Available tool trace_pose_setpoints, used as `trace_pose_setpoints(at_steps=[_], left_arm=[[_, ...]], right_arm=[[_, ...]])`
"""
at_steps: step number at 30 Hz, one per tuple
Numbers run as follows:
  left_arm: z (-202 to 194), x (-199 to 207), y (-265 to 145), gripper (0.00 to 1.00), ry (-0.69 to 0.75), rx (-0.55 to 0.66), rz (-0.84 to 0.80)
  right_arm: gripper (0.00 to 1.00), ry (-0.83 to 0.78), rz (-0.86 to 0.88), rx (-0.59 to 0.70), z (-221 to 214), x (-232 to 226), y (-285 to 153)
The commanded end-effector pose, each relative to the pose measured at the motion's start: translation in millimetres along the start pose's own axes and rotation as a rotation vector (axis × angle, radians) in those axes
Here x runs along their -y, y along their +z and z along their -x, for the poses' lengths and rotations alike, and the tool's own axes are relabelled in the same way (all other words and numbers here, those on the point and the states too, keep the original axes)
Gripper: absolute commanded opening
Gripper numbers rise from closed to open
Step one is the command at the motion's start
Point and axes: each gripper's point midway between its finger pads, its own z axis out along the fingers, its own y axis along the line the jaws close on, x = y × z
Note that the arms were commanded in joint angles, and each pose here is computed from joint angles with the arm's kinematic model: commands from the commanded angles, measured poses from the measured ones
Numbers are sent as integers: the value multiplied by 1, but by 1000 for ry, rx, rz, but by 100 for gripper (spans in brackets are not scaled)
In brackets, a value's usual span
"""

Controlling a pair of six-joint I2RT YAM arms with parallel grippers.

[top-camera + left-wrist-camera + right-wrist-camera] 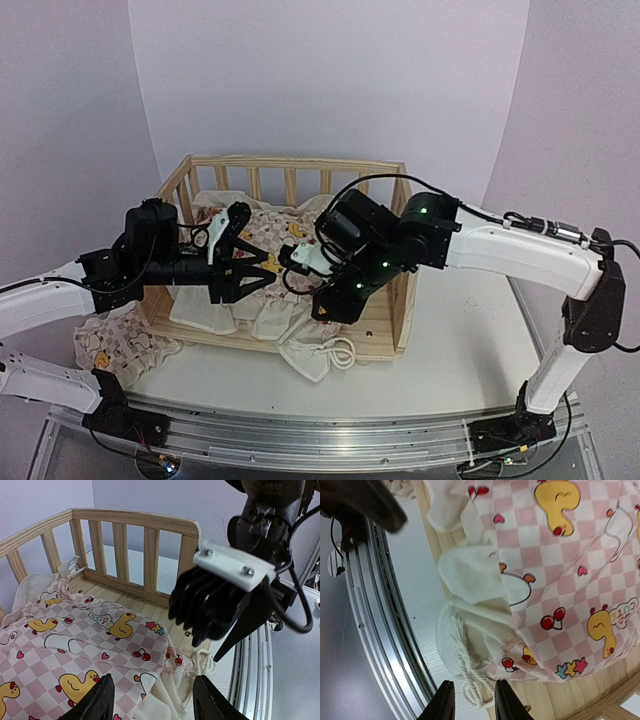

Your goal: Set up the pet bed

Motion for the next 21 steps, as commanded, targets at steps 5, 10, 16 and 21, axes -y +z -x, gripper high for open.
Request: trace_pose_setpoints(at_steps=[5, 10, 16, 21], left_arm=[[18, -3, -6, 54, -68, 137, 29], [15, -2, -8, 54, -77, 144, 29], [15, -2, -9, 54, -63, 148, 32], [16, -1, -9, 54, -54, 156, 29]], right_arm=[[31, -87, -10, -211, -51, 0, 32], [31, -117, -85, -293, -73, 14, 50], [27, -109, -124, -315, -76, 21, 57], [23, -119, -150, -331, -80, 26, 61]])
